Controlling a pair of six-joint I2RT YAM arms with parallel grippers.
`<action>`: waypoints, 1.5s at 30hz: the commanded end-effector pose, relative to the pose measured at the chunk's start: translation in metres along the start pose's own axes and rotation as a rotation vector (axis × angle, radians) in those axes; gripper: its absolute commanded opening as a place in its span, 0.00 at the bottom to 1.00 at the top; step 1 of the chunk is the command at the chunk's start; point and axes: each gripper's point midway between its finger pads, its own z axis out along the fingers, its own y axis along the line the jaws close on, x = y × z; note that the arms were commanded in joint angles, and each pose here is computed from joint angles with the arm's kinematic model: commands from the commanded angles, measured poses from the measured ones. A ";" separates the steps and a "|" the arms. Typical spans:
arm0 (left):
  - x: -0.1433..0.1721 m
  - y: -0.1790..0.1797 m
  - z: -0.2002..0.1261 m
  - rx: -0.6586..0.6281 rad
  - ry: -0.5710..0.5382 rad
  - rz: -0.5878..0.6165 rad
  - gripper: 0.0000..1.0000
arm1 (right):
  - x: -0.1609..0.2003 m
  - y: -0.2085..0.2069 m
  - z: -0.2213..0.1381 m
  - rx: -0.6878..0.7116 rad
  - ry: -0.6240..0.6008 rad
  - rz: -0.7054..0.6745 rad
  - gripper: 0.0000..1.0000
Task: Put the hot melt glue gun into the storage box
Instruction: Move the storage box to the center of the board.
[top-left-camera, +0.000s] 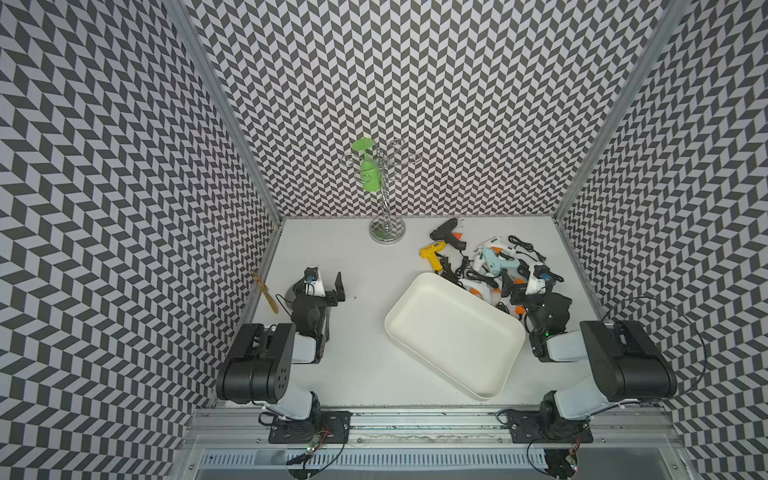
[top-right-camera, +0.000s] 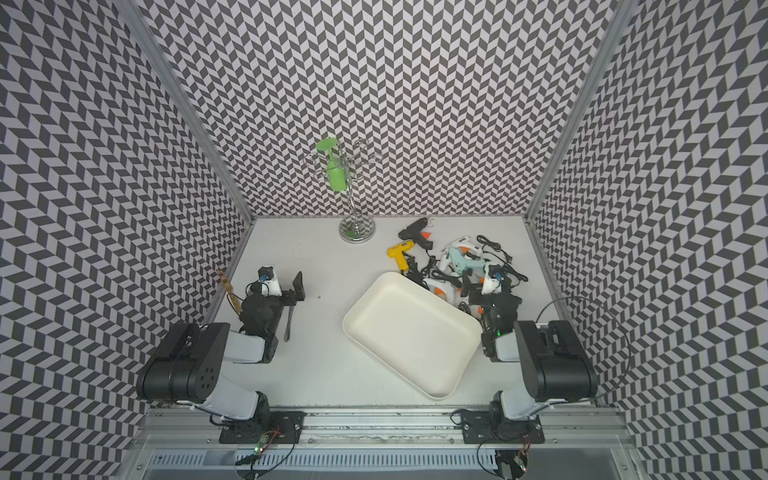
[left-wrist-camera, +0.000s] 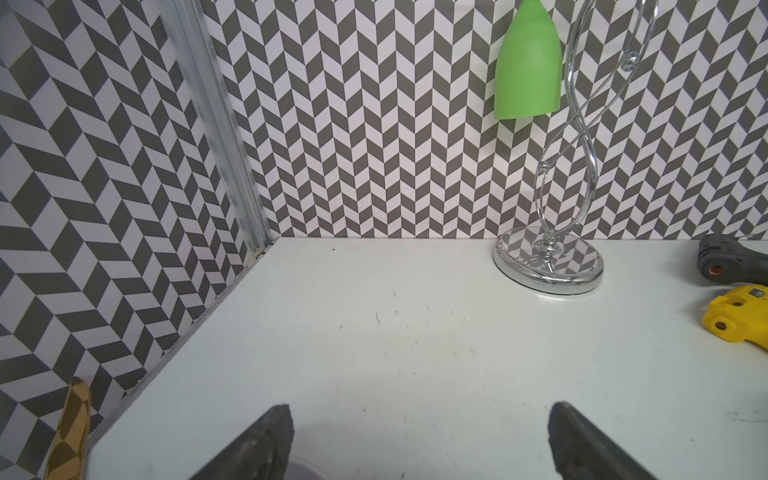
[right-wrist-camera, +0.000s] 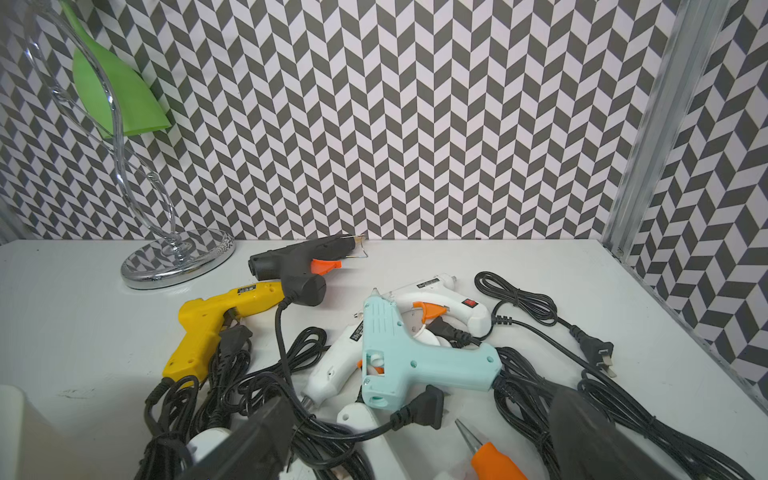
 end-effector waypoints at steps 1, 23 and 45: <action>-0.005 -0.001 0.002 0.001 -0.016 0.003 0.99 | -0.013 0.001 -0.001 -0.001 -0.058 -0.015 0.99; -0.010 0.014 0.000 -0.099 -0.026 -0.022 0.99 | -0.022 -0.008 0.001 0.050 -0.059 0.008 0.99; -0.021 -0.145 -0.117 0.005 0.731 -0.650 0.94 | -0.051 0.068 0.044 -0.054 0.515 0.381 1.00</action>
